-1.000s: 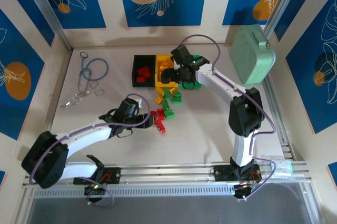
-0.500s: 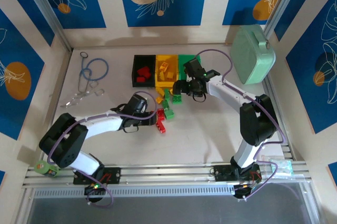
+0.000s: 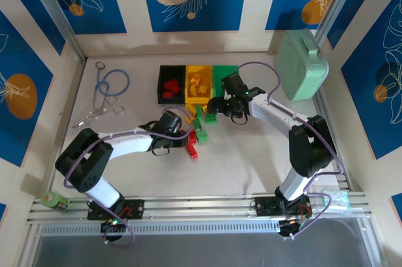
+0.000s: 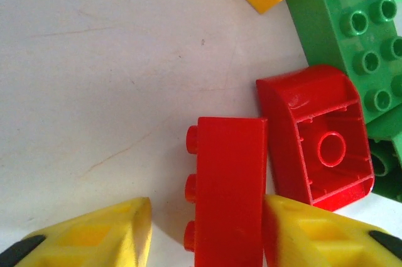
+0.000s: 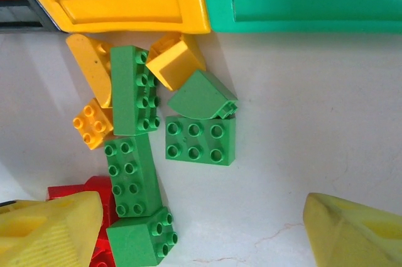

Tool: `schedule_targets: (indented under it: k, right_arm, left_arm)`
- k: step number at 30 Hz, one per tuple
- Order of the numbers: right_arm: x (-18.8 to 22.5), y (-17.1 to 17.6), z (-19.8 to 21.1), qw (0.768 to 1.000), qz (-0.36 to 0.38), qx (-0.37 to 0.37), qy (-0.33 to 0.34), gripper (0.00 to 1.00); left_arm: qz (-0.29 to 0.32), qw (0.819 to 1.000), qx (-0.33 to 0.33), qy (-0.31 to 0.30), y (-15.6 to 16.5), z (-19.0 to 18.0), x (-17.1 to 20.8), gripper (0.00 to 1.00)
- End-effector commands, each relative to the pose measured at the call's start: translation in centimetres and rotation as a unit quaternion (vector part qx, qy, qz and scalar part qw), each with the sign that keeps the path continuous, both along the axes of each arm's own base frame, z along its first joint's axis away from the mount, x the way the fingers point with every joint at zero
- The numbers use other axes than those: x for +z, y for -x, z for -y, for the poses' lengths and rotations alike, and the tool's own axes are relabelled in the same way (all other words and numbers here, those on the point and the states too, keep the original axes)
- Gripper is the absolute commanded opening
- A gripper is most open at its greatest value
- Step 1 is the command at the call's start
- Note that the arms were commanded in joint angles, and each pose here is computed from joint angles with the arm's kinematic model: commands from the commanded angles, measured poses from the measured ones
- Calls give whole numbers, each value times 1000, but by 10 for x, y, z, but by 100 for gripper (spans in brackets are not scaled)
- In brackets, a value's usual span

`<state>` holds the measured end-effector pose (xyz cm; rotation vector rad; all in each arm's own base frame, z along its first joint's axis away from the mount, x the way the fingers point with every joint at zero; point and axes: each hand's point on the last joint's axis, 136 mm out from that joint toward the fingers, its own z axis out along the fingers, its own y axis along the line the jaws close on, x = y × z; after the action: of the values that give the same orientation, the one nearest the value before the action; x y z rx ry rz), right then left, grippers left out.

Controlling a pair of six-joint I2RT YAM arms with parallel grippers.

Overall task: Sort the legos into containers by color
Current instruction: Pick up the lego from the center of the table, then place the lego in the container.

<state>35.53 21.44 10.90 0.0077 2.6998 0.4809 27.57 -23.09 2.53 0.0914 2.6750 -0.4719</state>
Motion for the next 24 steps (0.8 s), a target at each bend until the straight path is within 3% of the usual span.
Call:
schedule_targets:
  k: [1,5,8,15,24]
  right_arm:
    - [8,4,1,1000,5,-6,-20,84]
    - [4,9,3,1000,2,-10,-22,84]
    - [0,13,4,1000,-4,-13,-23,84]
    - [-16,30,2,1000,-19,-9,-20,83]
    - [-36,59,-2,999,-32,-6,-11,83]
  left_arm:
    - [-19,1000,-10,-15,10,4,-12,43]
    - [-7,1000,-7,-23,6,1,-3,28]
    - [7,1000,-5,-24,4,-1,8,22]
    - [63,997,5,-37,-17,-14,53,20]
    - [107,993,34,-35,-81,-35,108,20]
